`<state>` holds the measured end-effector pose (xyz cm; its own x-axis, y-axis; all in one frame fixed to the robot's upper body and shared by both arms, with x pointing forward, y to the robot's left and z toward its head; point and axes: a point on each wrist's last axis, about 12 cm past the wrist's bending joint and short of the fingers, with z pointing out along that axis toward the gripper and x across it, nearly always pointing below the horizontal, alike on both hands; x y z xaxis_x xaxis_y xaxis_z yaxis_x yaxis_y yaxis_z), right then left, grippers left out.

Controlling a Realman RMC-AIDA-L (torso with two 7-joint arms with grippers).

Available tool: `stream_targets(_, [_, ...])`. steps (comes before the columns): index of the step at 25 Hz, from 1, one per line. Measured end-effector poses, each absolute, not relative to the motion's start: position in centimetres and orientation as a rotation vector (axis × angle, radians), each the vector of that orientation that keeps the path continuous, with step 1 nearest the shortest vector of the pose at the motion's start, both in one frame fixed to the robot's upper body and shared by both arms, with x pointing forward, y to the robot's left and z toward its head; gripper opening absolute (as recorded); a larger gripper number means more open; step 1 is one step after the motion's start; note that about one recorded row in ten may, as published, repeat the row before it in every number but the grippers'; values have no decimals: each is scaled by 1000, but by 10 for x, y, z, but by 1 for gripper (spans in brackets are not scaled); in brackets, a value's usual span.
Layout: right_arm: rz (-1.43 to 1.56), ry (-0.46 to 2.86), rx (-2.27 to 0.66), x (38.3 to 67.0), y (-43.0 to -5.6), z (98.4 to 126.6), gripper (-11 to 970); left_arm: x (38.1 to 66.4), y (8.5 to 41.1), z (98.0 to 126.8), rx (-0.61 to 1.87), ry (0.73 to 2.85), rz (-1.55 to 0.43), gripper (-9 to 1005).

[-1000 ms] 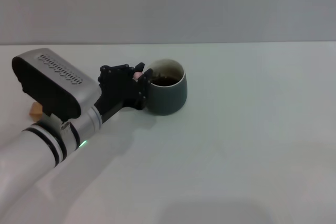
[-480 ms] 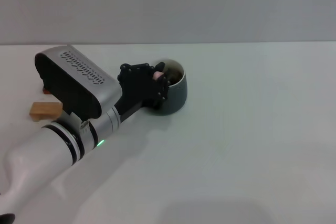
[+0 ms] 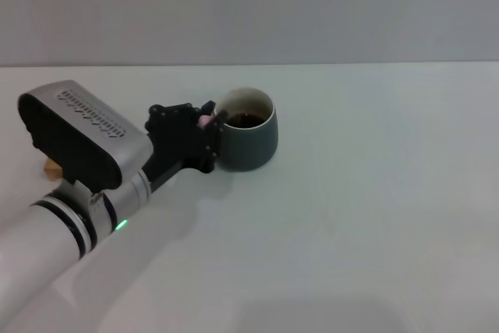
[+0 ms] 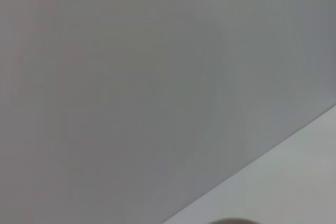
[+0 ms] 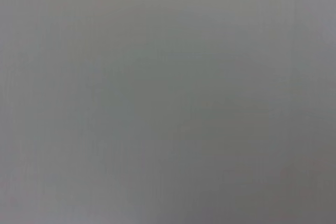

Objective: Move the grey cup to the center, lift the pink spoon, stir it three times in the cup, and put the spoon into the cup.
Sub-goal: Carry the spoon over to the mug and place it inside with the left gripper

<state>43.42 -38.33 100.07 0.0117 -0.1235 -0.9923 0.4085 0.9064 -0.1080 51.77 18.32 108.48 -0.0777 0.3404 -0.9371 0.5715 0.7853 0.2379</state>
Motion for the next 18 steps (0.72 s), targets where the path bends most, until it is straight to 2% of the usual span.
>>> stream_targets(8, [-423,1509,234,433,-384,1000,-1,529,184,1090,719,1676,-197,154])
stream_targets(18, [-425,1511,234,432,-384,1000,-1,538,155,1091,780,1643,-242,156])
